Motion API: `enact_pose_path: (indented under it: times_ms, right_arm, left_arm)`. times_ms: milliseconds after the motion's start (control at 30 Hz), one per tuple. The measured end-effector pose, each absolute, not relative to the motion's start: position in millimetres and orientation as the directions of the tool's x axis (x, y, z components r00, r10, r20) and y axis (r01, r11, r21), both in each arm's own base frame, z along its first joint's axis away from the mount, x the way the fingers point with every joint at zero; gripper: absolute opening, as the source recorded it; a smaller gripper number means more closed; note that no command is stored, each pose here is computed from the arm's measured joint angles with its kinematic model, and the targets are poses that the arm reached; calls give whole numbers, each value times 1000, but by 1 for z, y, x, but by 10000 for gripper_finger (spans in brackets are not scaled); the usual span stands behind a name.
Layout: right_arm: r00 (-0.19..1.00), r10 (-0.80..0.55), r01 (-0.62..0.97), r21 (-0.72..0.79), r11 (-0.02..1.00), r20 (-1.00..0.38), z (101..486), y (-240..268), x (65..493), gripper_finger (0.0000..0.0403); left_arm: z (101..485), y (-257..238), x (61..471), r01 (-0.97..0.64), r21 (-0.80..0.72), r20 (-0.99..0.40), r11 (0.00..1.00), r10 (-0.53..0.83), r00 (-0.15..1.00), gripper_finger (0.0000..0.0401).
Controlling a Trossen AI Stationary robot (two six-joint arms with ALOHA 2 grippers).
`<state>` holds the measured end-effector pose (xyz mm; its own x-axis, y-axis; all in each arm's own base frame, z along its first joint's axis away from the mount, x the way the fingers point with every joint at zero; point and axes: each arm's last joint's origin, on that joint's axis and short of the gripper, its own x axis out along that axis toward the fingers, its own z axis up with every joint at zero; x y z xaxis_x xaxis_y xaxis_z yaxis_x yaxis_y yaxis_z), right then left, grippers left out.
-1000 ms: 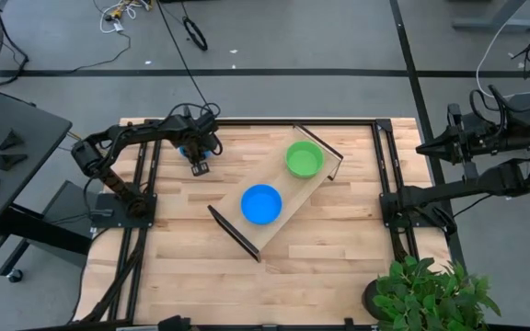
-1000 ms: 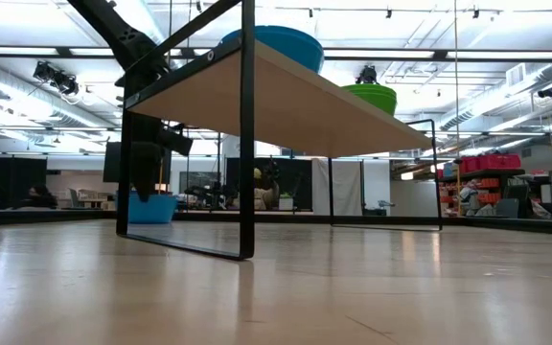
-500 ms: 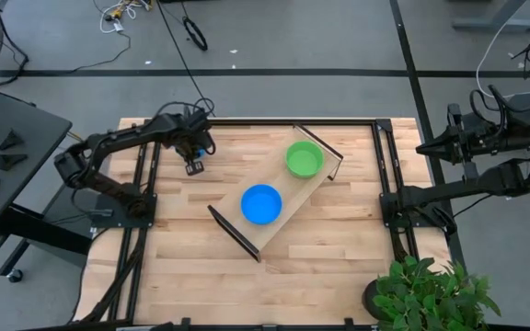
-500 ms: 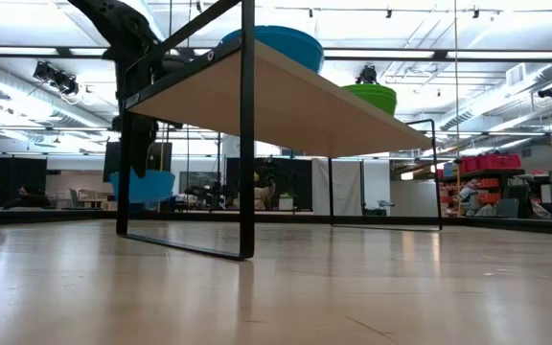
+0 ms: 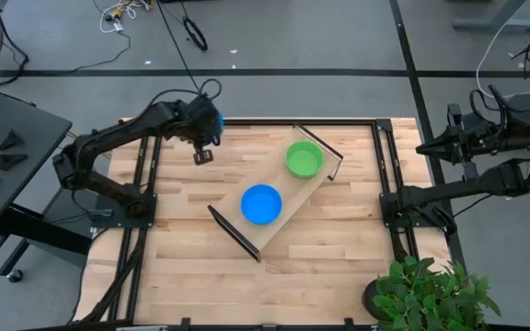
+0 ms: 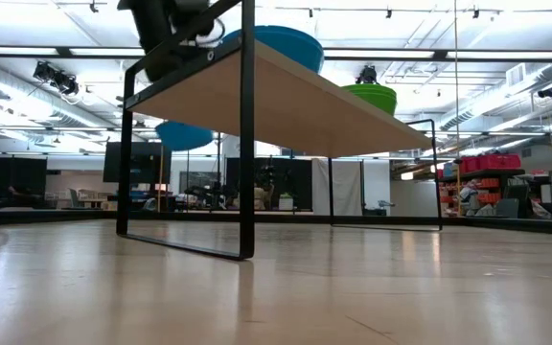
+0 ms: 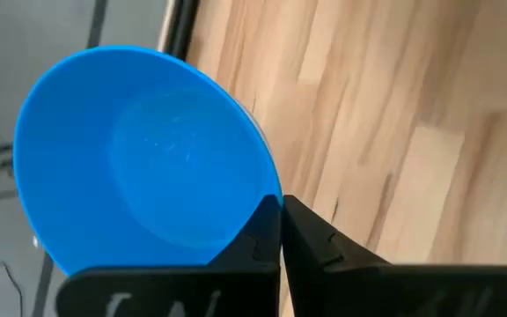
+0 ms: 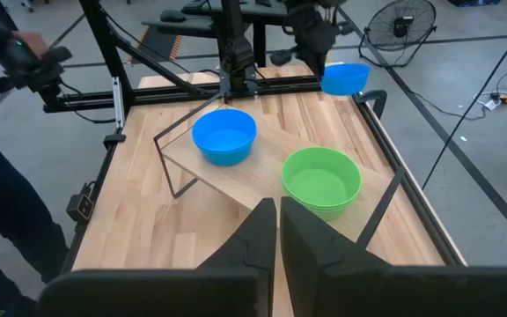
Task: Pick & Place Mini bowls
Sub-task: Stack the blue bowl on top of the blue bowl on the shelf
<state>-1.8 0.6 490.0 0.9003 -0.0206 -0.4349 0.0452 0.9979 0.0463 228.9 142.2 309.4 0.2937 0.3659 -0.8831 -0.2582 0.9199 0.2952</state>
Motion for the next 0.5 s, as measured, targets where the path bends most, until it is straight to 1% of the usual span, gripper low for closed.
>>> enact_pose_path:
  times_ms: [233,500]
  right_arm:
    - [900,-20,45,46,998,-435,490,1,-2,23]
    - [900,-20,45,46,998,-435,490,1,-2,23]
  left_arm:
    - [338,121,241,-191,311,-854,931,361,375,1]
    - [365,89,255,-21,367,-811,930,331,482,1]
